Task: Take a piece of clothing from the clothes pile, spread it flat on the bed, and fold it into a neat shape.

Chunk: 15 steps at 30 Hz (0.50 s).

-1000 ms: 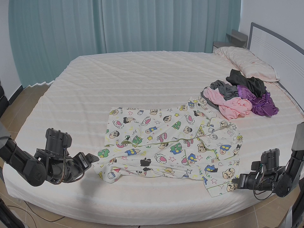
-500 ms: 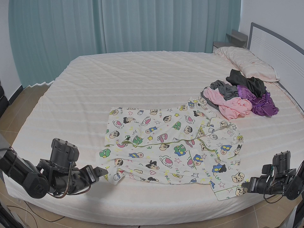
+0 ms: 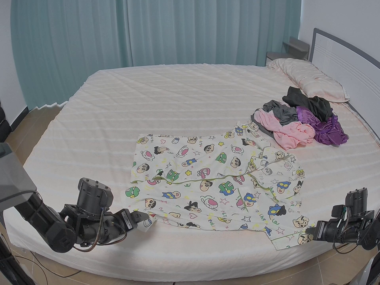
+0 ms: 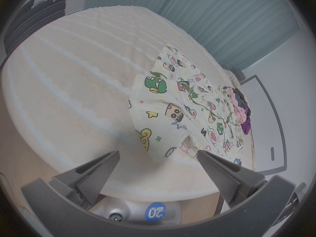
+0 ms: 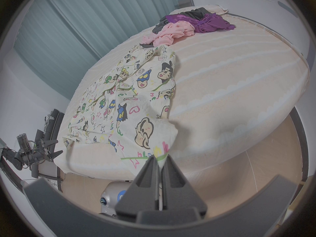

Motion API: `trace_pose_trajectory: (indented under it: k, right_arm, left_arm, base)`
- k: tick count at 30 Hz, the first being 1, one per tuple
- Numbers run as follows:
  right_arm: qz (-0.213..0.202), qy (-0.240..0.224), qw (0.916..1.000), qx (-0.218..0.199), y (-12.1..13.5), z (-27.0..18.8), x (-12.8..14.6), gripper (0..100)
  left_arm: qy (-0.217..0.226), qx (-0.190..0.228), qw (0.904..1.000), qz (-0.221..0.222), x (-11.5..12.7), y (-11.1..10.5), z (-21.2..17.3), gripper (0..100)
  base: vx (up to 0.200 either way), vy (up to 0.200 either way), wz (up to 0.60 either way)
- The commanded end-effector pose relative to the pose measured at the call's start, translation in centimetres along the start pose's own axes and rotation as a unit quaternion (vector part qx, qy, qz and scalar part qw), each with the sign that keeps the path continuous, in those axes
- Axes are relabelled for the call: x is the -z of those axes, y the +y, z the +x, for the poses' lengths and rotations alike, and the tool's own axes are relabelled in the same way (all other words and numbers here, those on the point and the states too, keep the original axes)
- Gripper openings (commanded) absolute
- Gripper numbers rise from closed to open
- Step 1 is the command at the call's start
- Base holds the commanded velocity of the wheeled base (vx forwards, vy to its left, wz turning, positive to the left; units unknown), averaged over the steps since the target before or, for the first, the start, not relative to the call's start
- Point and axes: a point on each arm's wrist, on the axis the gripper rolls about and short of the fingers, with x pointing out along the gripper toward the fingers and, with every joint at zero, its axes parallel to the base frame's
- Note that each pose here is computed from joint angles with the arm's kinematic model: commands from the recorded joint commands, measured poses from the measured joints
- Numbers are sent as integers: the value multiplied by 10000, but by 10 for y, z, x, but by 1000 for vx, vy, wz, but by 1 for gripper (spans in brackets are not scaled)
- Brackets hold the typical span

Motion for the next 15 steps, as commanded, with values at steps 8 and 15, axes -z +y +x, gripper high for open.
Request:
trace_pose_trajectory:
  k: [8, 15]
  right_arm:
    - [44, 84, 10000, 32, -2, -2, 4, 0]
    - [41, 72, 10000, 19, -2, -2, 4, 0]
  left_arm:
    - [403, 312, 9986, 166, 20, 10, 19, 100]
    - [294, 629, 9962, 517, 22, 10, 23, 100]
  base:
    - [0, 0, 0]
    - [0, 0, 0]
